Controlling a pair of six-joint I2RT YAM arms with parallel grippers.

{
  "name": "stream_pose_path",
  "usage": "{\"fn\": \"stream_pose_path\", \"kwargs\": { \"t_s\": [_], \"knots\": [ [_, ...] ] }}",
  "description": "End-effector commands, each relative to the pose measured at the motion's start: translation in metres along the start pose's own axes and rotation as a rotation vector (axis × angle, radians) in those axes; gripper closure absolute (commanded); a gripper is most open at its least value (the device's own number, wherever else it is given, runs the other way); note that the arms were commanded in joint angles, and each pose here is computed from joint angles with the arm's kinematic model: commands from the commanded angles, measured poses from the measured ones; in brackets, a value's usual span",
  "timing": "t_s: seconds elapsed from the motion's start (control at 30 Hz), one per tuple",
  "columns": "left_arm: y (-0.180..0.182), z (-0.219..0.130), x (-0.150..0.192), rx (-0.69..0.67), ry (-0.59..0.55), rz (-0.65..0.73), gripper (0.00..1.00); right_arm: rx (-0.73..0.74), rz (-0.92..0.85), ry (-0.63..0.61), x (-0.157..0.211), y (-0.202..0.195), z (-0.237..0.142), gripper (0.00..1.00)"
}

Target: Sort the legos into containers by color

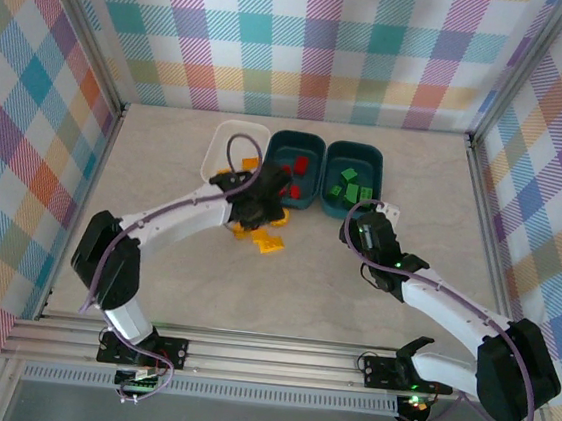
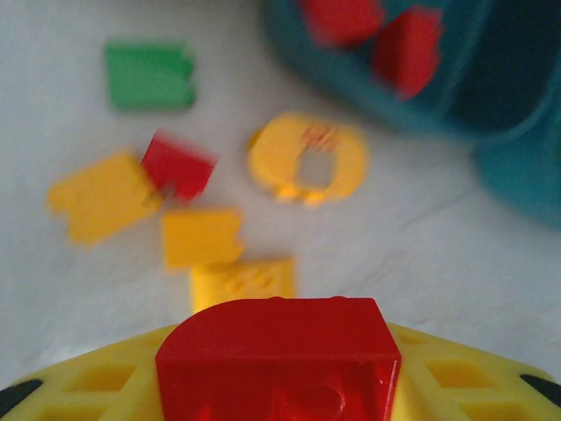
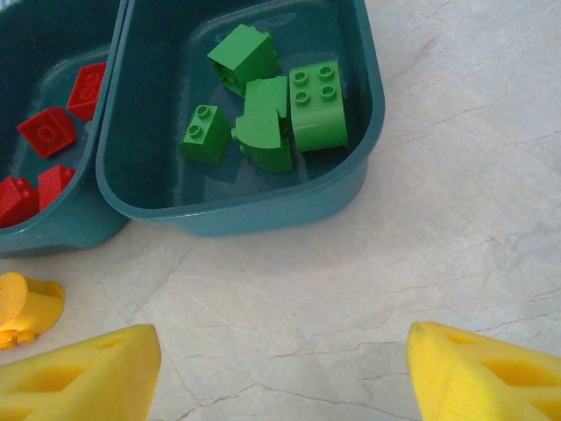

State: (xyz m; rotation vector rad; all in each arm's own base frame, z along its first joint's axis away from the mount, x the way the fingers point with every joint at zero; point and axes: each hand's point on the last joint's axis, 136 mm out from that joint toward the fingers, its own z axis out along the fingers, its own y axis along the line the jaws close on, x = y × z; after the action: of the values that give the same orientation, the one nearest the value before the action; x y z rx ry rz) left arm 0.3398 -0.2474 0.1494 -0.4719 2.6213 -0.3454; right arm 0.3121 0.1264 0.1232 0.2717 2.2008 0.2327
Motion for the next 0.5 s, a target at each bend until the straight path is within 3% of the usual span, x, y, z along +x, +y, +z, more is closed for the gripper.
{"fn": "stream_pose_path", "kwargs": {
  "t_s": [0.0,0.17,0.47],
  "knots": [
    [-0.021,0.016,-0.03,-0.001,-0.006,0.151,0.49,-0.008,0.019,-0.027,-0.005,0.001,-0.003,0.26],
    [-0.049,0.052,-0.06,-0.053,-0.003,0.273,0.47,0.006,0.009,-0.007,-0.001,0.002,0.004,0.26],
    [-0.065,0.117,-0.091,-0.01,0.097,0.209,0.45,-0.014,0.007,-0.02,-0.005,0.004,-0.001,0.26]
  ]
}}
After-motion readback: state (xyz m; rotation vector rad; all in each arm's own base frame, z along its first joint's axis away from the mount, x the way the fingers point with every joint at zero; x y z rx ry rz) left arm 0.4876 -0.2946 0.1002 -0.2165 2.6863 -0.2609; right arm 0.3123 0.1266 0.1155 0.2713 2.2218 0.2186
